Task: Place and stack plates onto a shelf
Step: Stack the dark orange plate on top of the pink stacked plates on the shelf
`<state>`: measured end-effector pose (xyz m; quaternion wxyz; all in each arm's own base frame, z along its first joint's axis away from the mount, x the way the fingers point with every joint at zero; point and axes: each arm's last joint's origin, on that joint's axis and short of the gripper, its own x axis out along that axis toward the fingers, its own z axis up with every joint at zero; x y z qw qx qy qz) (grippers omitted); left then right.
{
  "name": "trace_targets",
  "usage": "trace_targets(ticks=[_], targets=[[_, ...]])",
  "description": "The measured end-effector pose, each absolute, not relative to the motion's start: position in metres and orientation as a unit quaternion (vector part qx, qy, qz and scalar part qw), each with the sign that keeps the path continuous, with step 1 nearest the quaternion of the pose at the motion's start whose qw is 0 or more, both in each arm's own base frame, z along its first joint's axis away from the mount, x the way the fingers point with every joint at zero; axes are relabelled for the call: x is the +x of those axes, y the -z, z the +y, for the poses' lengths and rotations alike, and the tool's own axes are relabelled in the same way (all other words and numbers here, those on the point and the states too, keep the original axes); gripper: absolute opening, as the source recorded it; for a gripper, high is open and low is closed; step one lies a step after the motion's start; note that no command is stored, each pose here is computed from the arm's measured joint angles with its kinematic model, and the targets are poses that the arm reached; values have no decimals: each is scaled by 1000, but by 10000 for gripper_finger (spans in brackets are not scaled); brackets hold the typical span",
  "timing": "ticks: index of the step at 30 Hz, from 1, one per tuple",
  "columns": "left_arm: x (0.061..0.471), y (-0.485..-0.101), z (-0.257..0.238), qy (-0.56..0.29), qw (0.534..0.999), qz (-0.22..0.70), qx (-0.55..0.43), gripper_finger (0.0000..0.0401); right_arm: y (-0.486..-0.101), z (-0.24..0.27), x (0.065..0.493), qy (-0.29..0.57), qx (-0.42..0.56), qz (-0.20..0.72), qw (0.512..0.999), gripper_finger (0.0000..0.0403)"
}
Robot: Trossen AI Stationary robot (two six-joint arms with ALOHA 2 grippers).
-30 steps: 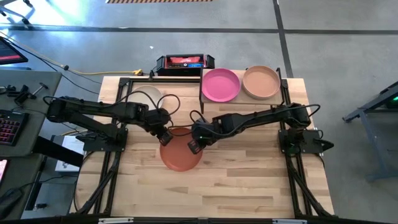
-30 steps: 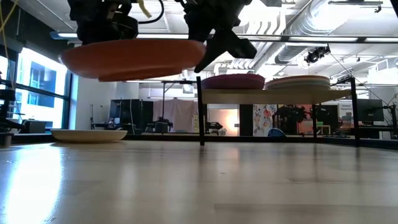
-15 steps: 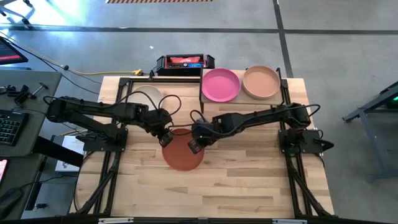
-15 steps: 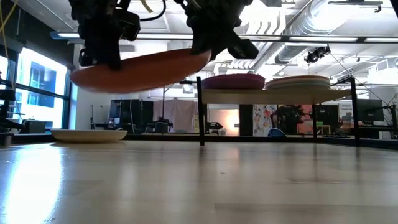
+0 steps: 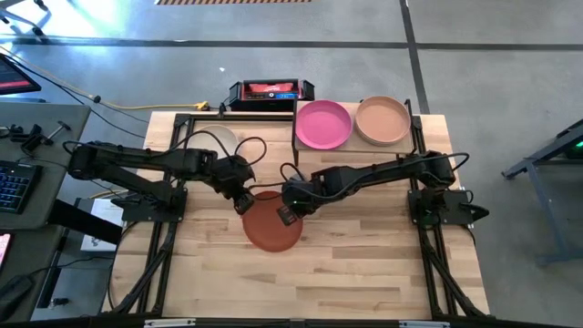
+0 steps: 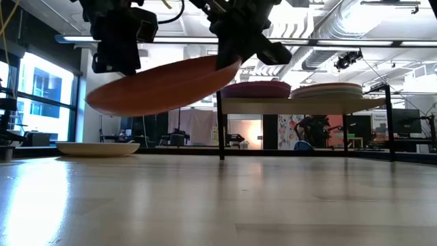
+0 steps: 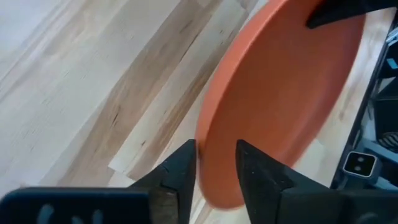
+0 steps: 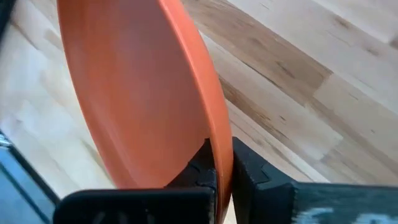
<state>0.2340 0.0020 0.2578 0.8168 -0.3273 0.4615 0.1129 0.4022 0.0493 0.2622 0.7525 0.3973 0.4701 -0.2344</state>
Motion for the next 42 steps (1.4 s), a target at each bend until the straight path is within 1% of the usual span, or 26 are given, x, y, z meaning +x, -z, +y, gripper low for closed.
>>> trace_targets(ticks=[3, 6, 11, 16, 21, 26, 30, 36, 42], targets=[[234, -258, 4, -111, 815, 461, -332, 117, -265, 48, 397, 242, 394, 478, 747, 1], [234, -258, 6, -113, 814, 460, -336, 124, -274, 45, 389, 243, 392, 487, 742, 1], [232, -262, 15, -105, 813, 448, -358, 122, -291, 34, 371, 249, 384, 502, 734, 0], [226, -270, 27, -111, 821, 422, -369, 118, -319, 14, 352, 237, 384, 483, 751, 0], [223, -280, 43, -119, 844, 369, -371, 118, -343, -17, 332, 244, 381, 456, 767, 0], [225, -290, 61, -123, 875, 311, -349, 118, -361, -56, 311, 257, 371, 426, 784, 0], [224, -294, 75, -136, 891, 279, -332, 118, -373, -87, 294, 262, 371, 405, 794, 0], [221, -298, 92, -156, 903, 247, -314, 118, -381, -136, 266, 273, 384, 380, 796, 0], [217, -298, 101, -173, 904, 243, -307, 118, -380, -180, 239, 270, 404, 361, 796, 0]])
